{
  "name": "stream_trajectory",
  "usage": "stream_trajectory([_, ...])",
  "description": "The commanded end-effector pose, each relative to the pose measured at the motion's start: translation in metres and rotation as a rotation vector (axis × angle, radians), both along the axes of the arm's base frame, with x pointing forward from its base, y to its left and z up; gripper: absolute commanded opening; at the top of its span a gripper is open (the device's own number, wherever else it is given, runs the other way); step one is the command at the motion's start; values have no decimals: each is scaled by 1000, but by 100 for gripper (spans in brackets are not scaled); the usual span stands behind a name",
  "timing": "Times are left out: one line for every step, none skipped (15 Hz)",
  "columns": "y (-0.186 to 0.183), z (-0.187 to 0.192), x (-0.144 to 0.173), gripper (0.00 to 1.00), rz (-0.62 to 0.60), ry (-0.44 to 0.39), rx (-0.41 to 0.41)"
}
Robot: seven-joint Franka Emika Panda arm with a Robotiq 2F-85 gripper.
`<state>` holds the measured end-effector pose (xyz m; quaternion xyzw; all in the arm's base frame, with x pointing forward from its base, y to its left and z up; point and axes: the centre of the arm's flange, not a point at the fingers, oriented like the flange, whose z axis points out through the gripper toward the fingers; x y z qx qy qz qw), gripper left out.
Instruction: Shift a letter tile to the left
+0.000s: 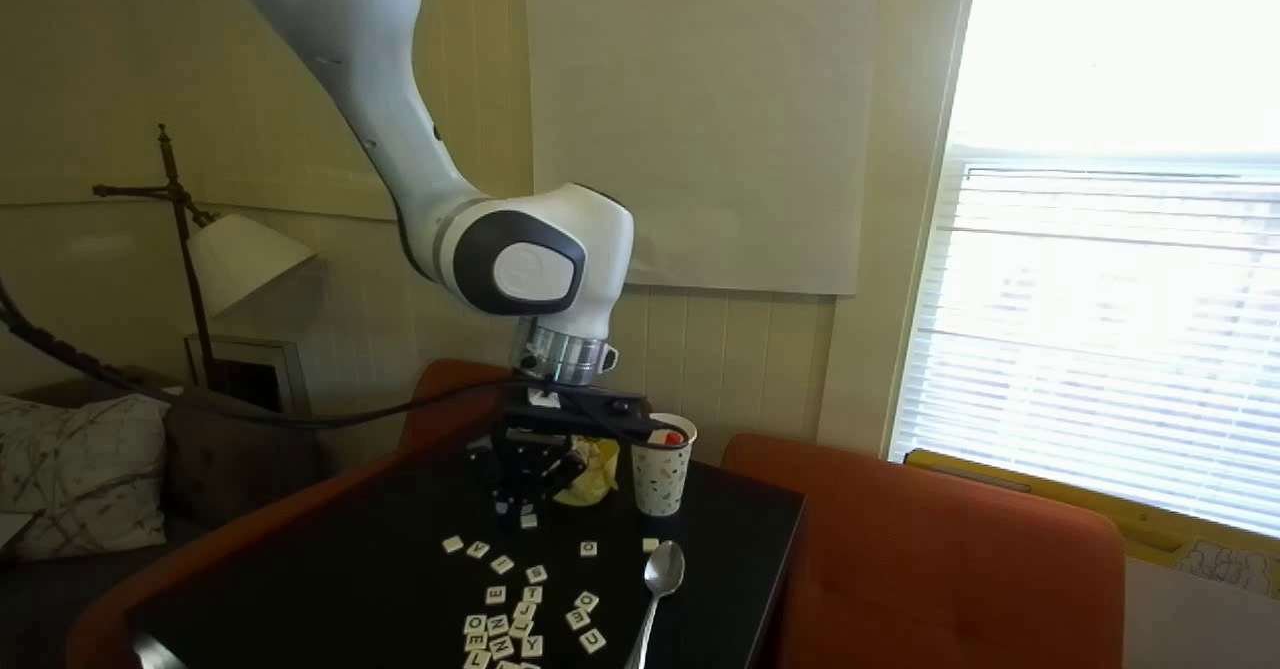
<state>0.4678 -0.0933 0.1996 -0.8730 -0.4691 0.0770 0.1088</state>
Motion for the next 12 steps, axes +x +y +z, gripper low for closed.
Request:
stream_trajectory([-3, 42, -42, 0, -197, 31, 1])
stream_trajectory([-4, 51, -50, 0, -252, 35, 6])
stream_trajectory([-3, 59, -56, 0, -304, 33, 9])
stream_trajectory([-1, 69, -63, 0, -356, 32, 17])
stream_trajectory([2, 75, -69, 0, -407, 29, 27])
stream_trajectory([4, 83, -74, 0, -456, 20, 38])
stream_trajectory([5, 88, -77, 0, -507, 11, 47])
stream_trajectory([4, 91, -79, 0, -557, -3, 56])
stream_trajectory([4, 92, -82, 0, -608, -9, 59])
stream_trajectory([-4, 79, -63, 0, -513, 13, 44])
stream_trajectory([-4, 83, -65, 1, -521, 6, 44])
stream_trajectory([-4, 84, -65, 1, -521, 4, 45])
